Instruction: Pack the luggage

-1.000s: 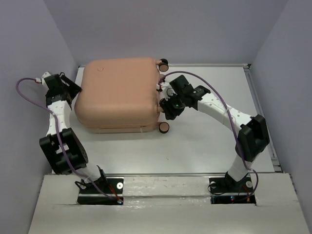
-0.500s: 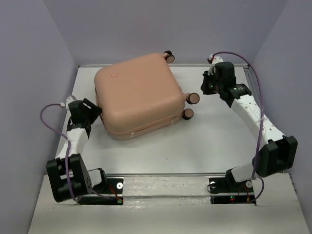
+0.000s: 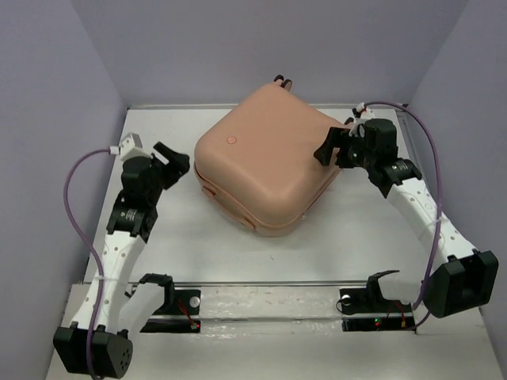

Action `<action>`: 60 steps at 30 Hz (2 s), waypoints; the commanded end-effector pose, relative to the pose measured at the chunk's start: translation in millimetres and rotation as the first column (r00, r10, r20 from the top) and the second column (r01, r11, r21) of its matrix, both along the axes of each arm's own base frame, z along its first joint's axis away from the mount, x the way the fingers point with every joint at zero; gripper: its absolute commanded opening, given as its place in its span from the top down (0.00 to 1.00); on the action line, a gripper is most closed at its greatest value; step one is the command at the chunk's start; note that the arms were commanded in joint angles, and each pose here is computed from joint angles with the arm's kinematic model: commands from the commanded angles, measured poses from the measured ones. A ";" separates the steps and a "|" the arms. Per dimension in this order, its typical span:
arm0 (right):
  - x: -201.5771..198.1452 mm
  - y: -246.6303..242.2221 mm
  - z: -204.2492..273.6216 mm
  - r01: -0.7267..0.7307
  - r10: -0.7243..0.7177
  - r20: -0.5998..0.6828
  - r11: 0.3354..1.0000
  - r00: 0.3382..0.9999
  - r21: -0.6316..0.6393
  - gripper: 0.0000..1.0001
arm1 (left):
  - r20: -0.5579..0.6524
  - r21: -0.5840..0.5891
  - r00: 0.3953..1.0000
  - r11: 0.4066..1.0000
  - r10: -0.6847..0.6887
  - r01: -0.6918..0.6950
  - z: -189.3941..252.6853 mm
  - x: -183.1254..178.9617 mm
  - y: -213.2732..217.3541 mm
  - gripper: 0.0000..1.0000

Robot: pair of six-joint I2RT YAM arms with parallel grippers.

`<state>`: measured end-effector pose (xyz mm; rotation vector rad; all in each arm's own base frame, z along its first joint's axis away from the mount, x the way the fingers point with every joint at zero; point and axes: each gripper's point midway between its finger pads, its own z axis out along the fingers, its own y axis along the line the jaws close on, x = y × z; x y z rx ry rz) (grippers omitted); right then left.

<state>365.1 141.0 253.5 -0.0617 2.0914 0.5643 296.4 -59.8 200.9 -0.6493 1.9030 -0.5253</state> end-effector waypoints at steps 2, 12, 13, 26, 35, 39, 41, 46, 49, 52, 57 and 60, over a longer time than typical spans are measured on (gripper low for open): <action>1.6 -15.4 -3.7 0.144 -0.145 0.003 0.982 0.989 0.125 0.12 | 0.235 0.084 0.972 0.996 -0.016 -0.004 128.5 68.8 1.3 0.12; 30.2 -79.4 -36.7 0.309 -0.286 -0.120 0.851 0.951 0.424 0.41 | -0.005 -0.047 0.969 0.968 -0.248 0.247 70.4 244.5 -13.4 0.10; 32.5 -80.9 -41.2 0.319 -0.292 -0.128 0.851 0.948 0.417 0.57 | -0.039 -0.052 0.969 0.969 -0.242 0.240 58.2 250.0 -10.2 0.10; 74.6 17.5 -48.7 -0.021 0.078 -0.132 0.921 0.988 0.388 0.80 | -0.110 -0.162 0.978 0.974 -0.175 0.156 -47.6 202.2 -16.3 0.13; 68.5 9.2 -33.3 0.024 0.011 -0.102 0.939 0.995 0.343 0.43 | 0.006 -0.120 1.000 0.993 -0.018 0.019 25.4 167.0 47.5 0.08; 27.6 -4.3 -47.9 0.045 -0.023 -0.081 0.957 0.996 0.288 0.41 | 0.176 0.001 0.984 0.999 0.041 -0.042 111.8 133.2 63.9 0.06; -2.1 -7.6 -44.8 0.004 -0.003 -0.003 0.963 1.000 0.268 0.47 | 0.211 0.036 0.977 0.999 -0.014 0.007 122.4 102.1 51.3 0.09; -34.5 -2.8 -76.9 -0.071 0.070 0.014 0.963 0.997 0.261 0.93 | 0.141 0.009 0.973 0.983 -0.185 0.185 64.0 26.7 -5.6 0.41; -40.8 -3.8 -82.1 -0.098 0.084 0.068 0.966 0.994 0.239 0.93 | 0.082 -0.085 0.942 0.940 -0.325 0.331 17.5 -23.7 -54.4 0.58; -44.6 3.9 -82.2 -0.196 0.168 0.135 0.953 0.976 0.232 0.81 | 0.035 -0.170 0.904 0.889 -0.425 0.425 -18.8 -62.1 -88.0 0.65; -40.9 11.4 -90.0 -0.348 0.315 0.202 0.924 0.927 0.159 0.58 | -0.016 -0.255 0.886 0.859 -0.463 0.444 -51.8 -98.3 -117.1 0.65; -34.5 17.2 -91.6 -0.415 0.374 0.235 0.896 0.897 0.159 0.54 | -0.049 -0.263 0.862 0.839 -0.504 0.476 -65.0 -103.7 -133.4 0.58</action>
